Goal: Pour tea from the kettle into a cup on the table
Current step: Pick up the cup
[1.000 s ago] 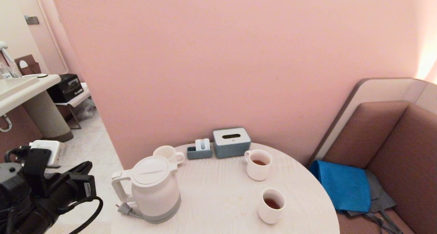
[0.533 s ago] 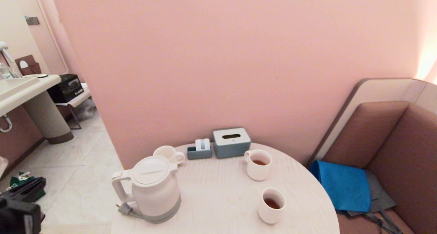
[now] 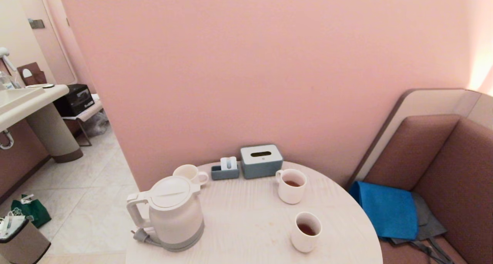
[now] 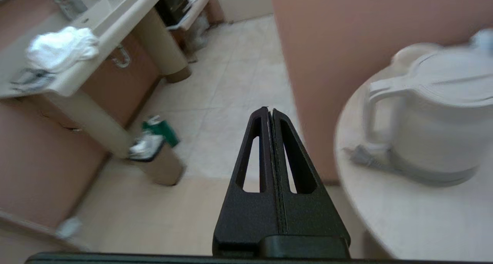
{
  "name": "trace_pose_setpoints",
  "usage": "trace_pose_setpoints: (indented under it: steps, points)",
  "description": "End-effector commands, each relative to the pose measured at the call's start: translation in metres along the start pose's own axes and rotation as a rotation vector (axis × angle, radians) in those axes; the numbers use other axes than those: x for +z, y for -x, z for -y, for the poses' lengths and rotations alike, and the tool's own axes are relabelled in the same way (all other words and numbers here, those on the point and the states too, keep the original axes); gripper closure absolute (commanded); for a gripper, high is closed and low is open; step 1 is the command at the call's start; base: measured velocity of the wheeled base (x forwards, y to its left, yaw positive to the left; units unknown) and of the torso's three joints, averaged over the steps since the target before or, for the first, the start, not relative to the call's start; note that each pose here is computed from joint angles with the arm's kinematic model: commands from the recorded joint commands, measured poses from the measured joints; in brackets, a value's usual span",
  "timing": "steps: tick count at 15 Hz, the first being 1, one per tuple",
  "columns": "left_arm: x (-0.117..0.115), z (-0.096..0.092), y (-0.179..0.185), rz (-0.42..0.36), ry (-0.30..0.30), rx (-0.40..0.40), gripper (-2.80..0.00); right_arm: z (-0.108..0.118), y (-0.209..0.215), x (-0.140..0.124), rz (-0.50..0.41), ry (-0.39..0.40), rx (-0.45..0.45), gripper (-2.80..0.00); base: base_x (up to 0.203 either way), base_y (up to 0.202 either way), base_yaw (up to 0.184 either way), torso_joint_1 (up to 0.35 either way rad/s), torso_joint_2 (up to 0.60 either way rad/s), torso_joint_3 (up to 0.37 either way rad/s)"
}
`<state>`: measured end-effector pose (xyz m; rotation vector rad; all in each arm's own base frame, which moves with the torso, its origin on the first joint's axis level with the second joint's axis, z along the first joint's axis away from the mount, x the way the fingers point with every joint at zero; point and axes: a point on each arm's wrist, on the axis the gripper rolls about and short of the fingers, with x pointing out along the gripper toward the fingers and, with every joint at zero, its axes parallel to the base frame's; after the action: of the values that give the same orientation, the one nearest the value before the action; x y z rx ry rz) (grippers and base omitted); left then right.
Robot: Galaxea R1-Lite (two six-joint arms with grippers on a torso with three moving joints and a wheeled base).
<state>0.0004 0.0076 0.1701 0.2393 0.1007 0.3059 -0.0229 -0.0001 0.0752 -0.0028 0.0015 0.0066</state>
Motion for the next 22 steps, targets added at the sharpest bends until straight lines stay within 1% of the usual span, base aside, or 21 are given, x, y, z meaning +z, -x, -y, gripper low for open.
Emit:
trace_pose_setpoints:
  steps: [1, 2, 3, 5, 7, 8, 9, 10, 12, 14, 15, 16, 21, 22]
  points:
    - [-0.015, -0.002, 0.018, 0.094, 0.080, -0.008, 0.00, 0.000, 0.000, 0.000, -0.002, 0.000, 0.001, 0.00, 0.000, 0.000, 0.000, 0.000, 0.00, 0.000]
    - [-0.024, 0.000, 0.020, 0.101, 0.117, -0.025, 0.00, 0.000, 0.000, 0.000, -0.002, 0.000, 0.001, 0.00, 0.000, 0.000, 0.000, 0.000, 0.00, 0.000]
    - [-0.026, 0.000, 0.021, 0.101, 0.136, -0.018, 0.00, 0.000, 0.000, 0.000, -0.002, 0.000, 0.001, 0.00, 0.000, 0.000, 0.000, 0.000, 0.00, 0.000]
    - [-0.031, 0.001, 0.023, 0.113, 0.150, -0.004, 0.00, 0.000, 0.000, 0.000, -0.002, 0.000, 0.001, 0.00, 0.000, 0.000, 0.000, 0.000, 0.00, 0.000]
    - [-0.045, 0.004, 0.025, 0.128, 0.175, -0.009, 0.00, 0.000, 0.000, 0.000, -0.002, 0.000, 0.001, 0.00, 0.000, 0.000, 0.000, 0.000, 0.00, 0.000]
    - [-0.055, 0.007, 0.027, 0.145, 0.179, -0.045, 0.00, 0.000, 0.000, 0.000, -0.002, 0.000, 0.001, 0.00, 0.000, 0.000, 0.000, 0.000, 0.00, 0.000]
    - [-0.063, 0.010, 0.028, 0.166, 0.181, -0.108, 0.00, 0.000, 0.000, 0.000, -0.002, 0.000, 0.001, 0.00, 0.000, 0.000, 0.000, 0.000, 0.00, 0.000]
    - [-0.072, 0.014, 0.026, 0.165, 0.179, -0.161, 0.00, 0.000, 0.000, 0.000, -0.002, 0.000, 0.001, 0.00, 0.000, 0.000, 0.000, 0.000, 0.00, 0.000]
    - [-0.084, 0.019, 0.022, 0.129, 0.170, -0.204, 0.00, 0.000, 0.000, 0.000, -0.002, 0.000, 0.001, 0.00, 0.000, 0.000, 0.000, 0.000, 0.00, 0.000]
    - [-0.089, 0.022, 0.020, 0.118, 0.178, -0.284, 0.00, 0.000, 0.000, 0.000, -0.002, 0.000, 0.001, 0.00, 0.000, 0.000, 0.000, 0.000, 0.00, 0.000]
    - [-0.093, 0.024, 0.019, 0.106, 0.163, -0.305, 0.00, 0.000, 0.000, 0.000, -0.002, 0.000, 0.001, 0.00, 0.000, 0.000, 0.000, 0.000, 0.00, 0.000]
    - [-0.094, 0.025, 0.019, 0.106, 0.155, -0.313, 0.00, 0.000, 0.000, 0.000, -0.002, 0.000, 0.001, 0.00, 0.000, 0.000, 0.000, 0.000, 0.00, 0.000]
    - [-0.094, 0.025, 0.019, 0.106, 0.160, -0.312, 0.00, 0.000, 0.000, 0.000, -0.002, -0.001, 0.001, 0.00, 0.000, 0.000, 0.000, 0.000, 0.00, 0.000]
    - [-0.094, 0.025, 0.019, 0.104, 0.170, -0.309, 0.00, 0.000, 0.000, 0.000, -0.002, -0.001, 0.001, 0.00, 0.000, 0.000, 0.000, 0.000, 0.00, 0.000]
